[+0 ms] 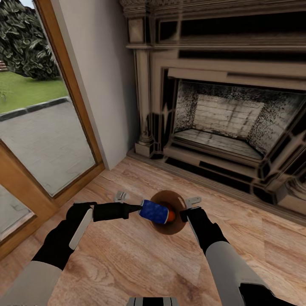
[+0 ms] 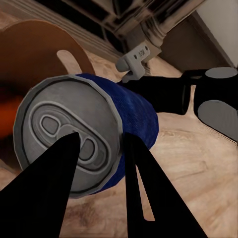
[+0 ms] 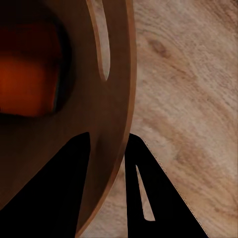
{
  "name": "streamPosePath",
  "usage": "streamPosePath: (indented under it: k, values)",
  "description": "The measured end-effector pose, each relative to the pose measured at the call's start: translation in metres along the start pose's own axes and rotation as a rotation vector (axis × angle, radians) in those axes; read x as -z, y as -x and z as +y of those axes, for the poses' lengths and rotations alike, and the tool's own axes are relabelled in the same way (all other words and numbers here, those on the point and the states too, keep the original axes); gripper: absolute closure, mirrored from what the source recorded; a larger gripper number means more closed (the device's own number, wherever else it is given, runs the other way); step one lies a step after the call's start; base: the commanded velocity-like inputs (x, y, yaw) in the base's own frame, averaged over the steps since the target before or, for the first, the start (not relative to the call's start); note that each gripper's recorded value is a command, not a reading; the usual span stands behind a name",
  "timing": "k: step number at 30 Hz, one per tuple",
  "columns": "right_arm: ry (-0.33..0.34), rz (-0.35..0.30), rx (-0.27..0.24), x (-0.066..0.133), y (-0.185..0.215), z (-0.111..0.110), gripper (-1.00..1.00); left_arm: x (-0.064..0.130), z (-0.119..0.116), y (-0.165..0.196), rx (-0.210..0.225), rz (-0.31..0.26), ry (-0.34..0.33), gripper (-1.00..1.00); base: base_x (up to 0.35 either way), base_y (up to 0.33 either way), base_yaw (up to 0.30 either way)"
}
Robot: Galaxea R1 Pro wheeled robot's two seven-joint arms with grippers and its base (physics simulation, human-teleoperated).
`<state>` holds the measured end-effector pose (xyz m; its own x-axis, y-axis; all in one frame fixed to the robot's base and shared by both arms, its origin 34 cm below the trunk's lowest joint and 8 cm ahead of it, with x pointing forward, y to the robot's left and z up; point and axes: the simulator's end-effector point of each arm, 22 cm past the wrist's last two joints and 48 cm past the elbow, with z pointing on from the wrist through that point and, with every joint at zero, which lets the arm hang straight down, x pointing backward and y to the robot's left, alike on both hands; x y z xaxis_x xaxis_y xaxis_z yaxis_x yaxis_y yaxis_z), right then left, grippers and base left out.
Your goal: Put the three can of soda from the living room inside the tash can in the kitchen.
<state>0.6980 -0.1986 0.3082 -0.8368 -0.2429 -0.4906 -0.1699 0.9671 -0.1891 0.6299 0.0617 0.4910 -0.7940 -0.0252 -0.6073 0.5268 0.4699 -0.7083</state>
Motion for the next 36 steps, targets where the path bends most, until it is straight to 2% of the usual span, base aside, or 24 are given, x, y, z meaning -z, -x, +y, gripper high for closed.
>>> streamPosePath:
  k: [2, 6, 10, 15, 16, 22, 36]
  values:
    - [0.009, -0.001, -0.011, 0.000, 0.000, 0.003, 1.00, 0.000, 0.001, -0.001, 0.004, 0.000, 0.001, 1.00, 0.000, 0.000, 0.000]
    - [0.002, 0.000, 0.000, 0.000, 0.000, 0.001, 1.00, -0.004, 0.003, -0.002, 0.002, -0.008, 0.001, 1.00, 0.000, 0.000, 0.000]
    - [0.009, 0.016, 0.007, -0.002, -0.007, 0.005, 1.00, -0.009, 0.011, -0.011, 0.028, -0.003, 0.008, 1.00, 0.000, 0.000, 0.000]
    - [0.013, 0.027, 0.012, -0.003, -0.012, 0.008, 1.00, -0.010, 0.014, -0.013, 0.031, -0.007, 0.008, 1.00, 0.000, 0.000, 0.000]
    - [0.013, 0.028, 0.013, -0.003, -0.013, 0.008, 1.00, -0.011, 0.014, -0.013, 0.031, -0.007, 0.008, -1.00, 0.000, 0.000, 0.000]
    - [0.014, 0.030, 0.014, -0.004, -0.013, 0.008, 1.00, -0.013, 0.012, -0.013, 0.018, -0.013, 0.004, -1.00, 0.000, 0.000, 0.000]
    - [0.017, 0.031, 0.012, -0.004, -0.014, 0.009, 1.00, -0.013, 0.012, -0.012, 0.016, -0.015, 0.003, -1.00, 0.000, 0.000, 0.000]
